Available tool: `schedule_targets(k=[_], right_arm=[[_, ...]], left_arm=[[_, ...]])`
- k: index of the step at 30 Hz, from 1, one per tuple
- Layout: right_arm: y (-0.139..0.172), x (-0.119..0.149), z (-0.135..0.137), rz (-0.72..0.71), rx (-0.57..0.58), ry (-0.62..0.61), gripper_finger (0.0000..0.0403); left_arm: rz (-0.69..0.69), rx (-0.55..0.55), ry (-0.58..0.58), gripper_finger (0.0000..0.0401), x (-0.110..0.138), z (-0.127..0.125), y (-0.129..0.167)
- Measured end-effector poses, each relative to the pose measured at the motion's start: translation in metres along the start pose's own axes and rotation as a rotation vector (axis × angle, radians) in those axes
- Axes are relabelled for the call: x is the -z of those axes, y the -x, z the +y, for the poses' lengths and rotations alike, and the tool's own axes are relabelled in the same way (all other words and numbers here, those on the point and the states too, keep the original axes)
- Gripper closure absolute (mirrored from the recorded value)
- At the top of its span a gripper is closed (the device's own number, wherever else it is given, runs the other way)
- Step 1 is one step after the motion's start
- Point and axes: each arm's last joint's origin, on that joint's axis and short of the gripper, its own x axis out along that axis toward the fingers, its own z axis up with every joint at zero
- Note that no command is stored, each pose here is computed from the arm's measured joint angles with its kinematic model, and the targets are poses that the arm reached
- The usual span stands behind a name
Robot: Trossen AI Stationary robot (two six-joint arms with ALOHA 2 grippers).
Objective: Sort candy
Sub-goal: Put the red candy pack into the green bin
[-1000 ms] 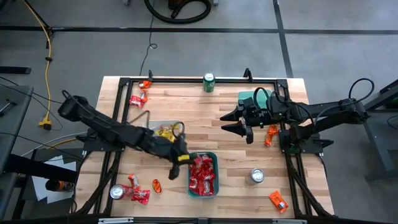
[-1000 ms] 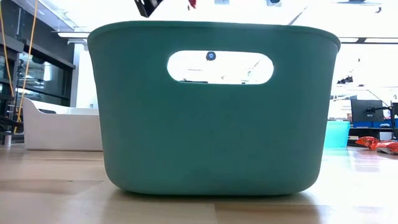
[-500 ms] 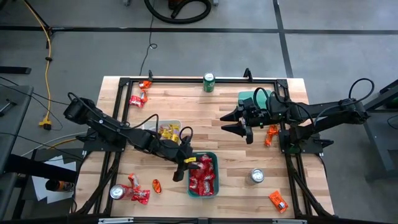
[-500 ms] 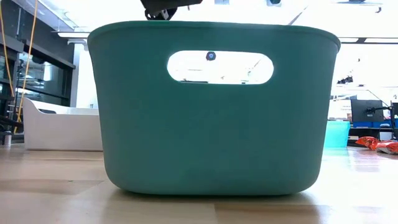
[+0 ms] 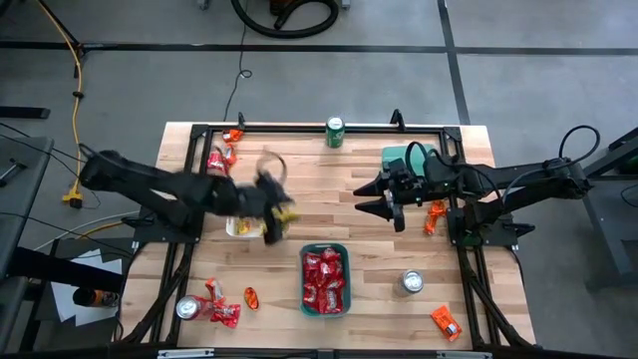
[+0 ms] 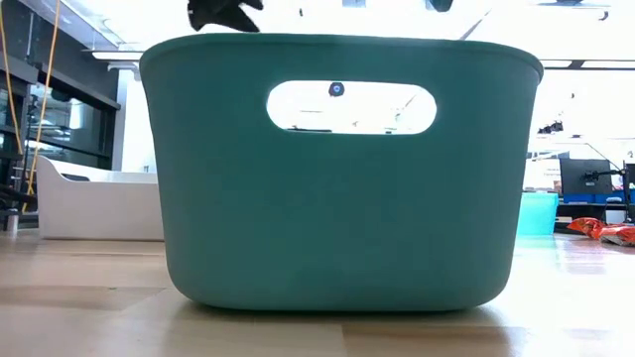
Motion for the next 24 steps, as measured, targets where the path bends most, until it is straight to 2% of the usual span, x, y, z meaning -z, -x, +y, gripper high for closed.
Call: schedule_targets(k=[7, 10, 13, 15, 19, 24], right_arm=[[0.000, 0.001, -0.001, 0.012, 0.006, 0.008, 0.0197], [0.000, 0.001, -0.001, 0.004, 0.025, 0.008, 0.0197], [0.000, 0.000, -0.002, -0.014, 0.063, 0.008, 0.0197], [0.000, 0.000, -0.003, -0.026, 0.086, 0.008, 0.0197], [0.000, -0.001, -0.004, -0.047, 0.114, 0.006, 0.0197], [0.000, -0.001, -0.004, -0.051, 0.118, -0.038, 0.0197]], left_arm=[[0.014, -0.367, 0.338, 0.0201, 0.004, 0.075, 0.042], [0.124, -0.529, 0.459, 0.0201, 0.016, 0.104, 0.045], [0.288, -0.664, 0.486, 0.0201, 0.032, 0.134, 0.037], [0.405, -0.690, 0.499, 0.0201, 0.040, 0.156, 0.028], [0.631, -0.698, 0.626, 0.0201, 0.057, 0.207, 0.012], [0.886, -0.698, 0.663, 0.0201, 0.083, 0.248, -0.014]])
